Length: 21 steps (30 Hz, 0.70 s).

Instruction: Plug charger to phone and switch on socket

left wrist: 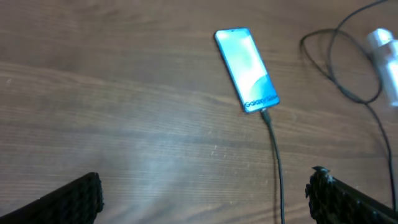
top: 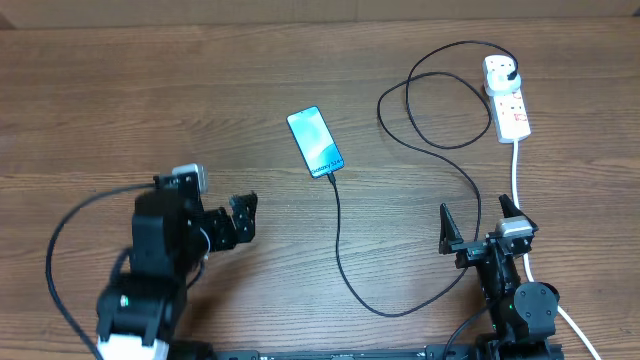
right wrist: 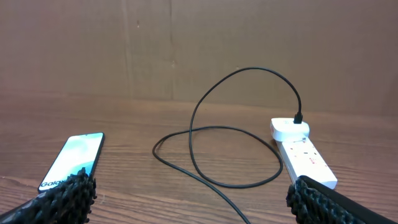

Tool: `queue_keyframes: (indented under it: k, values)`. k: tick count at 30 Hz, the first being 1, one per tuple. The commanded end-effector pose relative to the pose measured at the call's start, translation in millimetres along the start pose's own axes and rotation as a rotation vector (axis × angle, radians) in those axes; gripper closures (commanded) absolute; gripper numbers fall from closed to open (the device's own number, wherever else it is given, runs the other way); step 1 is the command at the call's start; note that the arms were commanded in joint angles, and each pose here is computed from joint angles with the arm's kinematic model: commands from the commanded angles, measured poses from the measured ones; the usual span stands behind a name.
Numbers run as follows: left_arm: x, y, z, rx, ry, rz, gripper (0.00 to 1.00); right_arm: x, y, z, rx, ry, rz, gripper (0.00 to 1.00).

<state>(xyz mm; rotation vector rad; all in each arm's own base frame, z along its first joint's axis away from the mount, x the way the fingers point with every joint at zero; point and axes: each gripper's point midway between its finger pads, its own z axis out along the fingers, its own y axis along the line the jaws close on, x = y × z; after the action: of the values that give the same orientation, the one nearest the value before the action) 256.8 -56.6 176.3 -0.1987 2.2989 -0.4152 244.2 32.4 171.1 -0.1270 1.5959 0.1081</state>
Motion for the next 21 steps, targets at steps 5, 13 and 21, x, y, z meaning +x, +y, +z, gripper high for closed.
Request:
queue_keyframes:
  k: [5,13,21]
  values:
    - [14.3,1.0,-6.9,0.071,-0.138,0.070,0.01,1.4,-0.7,0.1,0.006,-0.005,0.005,0.00]
    - [11.6,0.1,-17.3,0.124,-0.314,0.110,0.00,1.4,-0.7,0.1,0.006,-0.005,0.006,0.00]
    - [-0.8,14.4,-39.7,0.087,-0.479,0.111,0.00,1.4,-0.7,0.1,0.006,-0.005,0.006,0.00]
